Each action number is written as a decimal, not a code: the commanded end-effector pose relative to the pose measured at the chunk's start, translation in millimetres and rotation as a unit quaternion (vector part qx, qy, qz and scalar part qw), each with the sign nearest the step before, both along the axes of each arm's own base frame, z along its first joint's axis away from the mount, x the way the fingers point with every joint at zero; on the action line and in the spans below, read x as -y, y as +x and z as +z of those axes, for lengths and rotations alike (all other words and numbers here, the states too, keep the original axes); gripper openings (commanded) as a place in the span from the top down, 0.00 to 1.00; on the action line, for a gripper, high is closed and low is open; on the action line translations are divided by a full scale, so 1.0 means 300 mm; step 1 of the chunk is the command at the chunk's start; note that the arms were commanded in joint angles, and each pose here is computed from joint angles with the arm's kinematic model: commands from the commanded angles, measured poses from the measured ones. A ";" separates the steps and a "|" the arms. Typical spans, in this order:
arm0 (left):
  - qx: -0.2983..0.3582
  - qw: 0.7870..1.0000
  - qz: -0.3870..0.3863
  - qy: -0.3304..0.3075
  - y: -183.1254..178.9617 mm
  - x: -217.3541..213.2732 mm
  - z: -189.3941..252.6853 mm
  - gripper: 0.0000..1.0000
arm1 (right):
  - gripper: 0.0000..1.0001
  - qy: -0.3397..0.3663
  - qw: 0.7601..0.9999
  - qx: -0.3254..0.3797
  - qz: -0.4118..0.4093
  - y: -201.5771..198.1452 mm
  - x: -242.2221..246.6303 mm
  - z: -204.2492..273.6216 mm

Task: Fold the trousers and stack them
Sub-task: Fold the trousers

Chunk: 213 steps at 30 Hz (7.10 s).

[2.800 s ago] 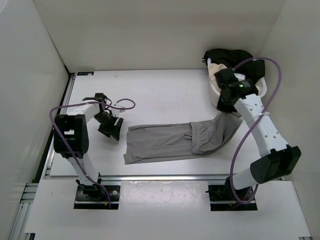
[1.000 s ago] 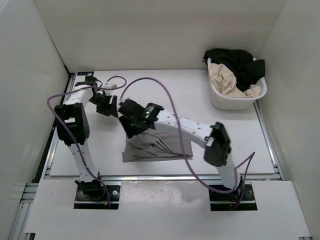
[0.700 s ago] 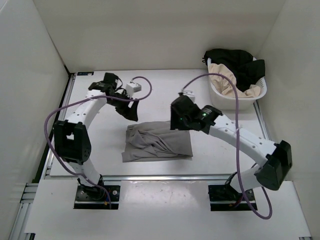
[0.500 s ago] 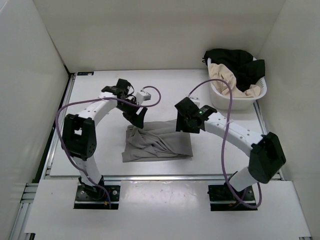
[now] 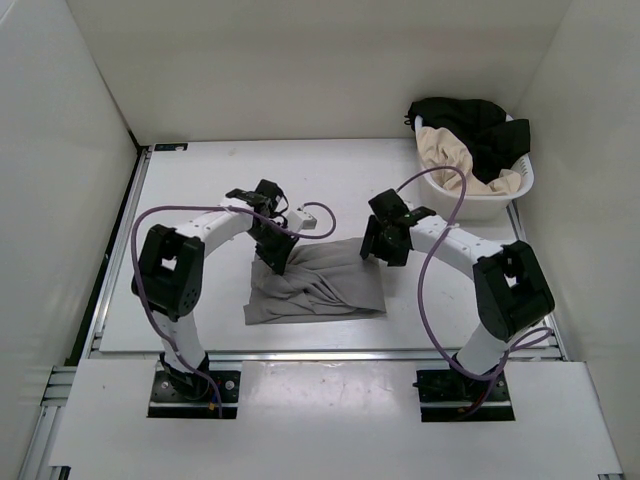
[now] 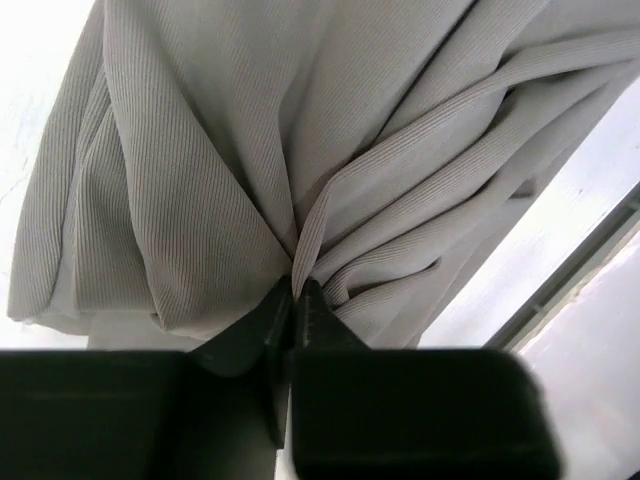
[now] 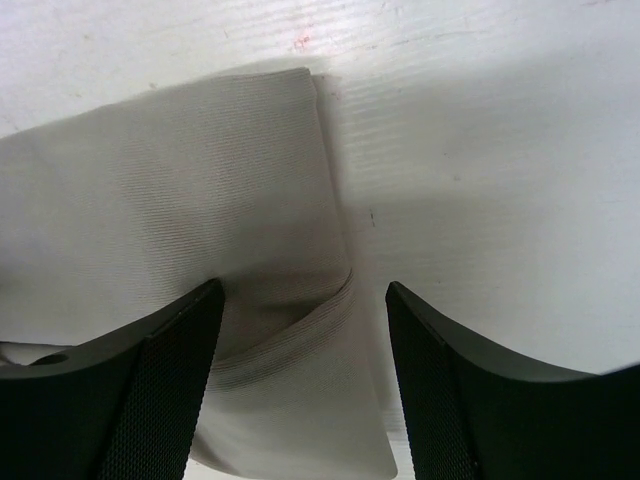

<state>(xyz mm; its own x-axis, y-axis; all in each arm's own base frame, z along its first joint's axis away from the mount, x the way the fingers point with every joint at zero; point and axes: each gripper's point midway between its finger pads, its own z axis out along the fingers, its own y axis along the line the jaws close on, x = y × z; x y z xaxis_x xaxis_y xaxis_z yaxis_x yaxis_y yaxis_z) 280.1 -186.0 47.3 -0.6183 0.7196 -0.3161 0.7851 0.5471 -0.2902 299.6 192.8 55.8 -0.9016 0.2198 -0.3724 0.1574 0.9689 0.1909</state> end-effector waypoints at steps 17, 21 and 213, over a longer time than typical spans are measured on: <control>-0.014 0.991 -0.126 0.054 -0.371 -0.162 -0.017 0.72 | 0.28 0.015 0.998 -0.063 -0.027 -0.068 0.000 -0.143; 0.018 0.988 -0.127 0.084 -0.343 -0.200 -0.012 0.34 | 0.28 0.011 0.997 -0.066 -0.023 -0.075 0.005 -0.144; -0.107 0.980 0.161 -0.044 -0.065 -0.256 -0.133 0.85 | 0.89 0.059 0.997 0.003 0.042 -0.128 -0.066 -0.143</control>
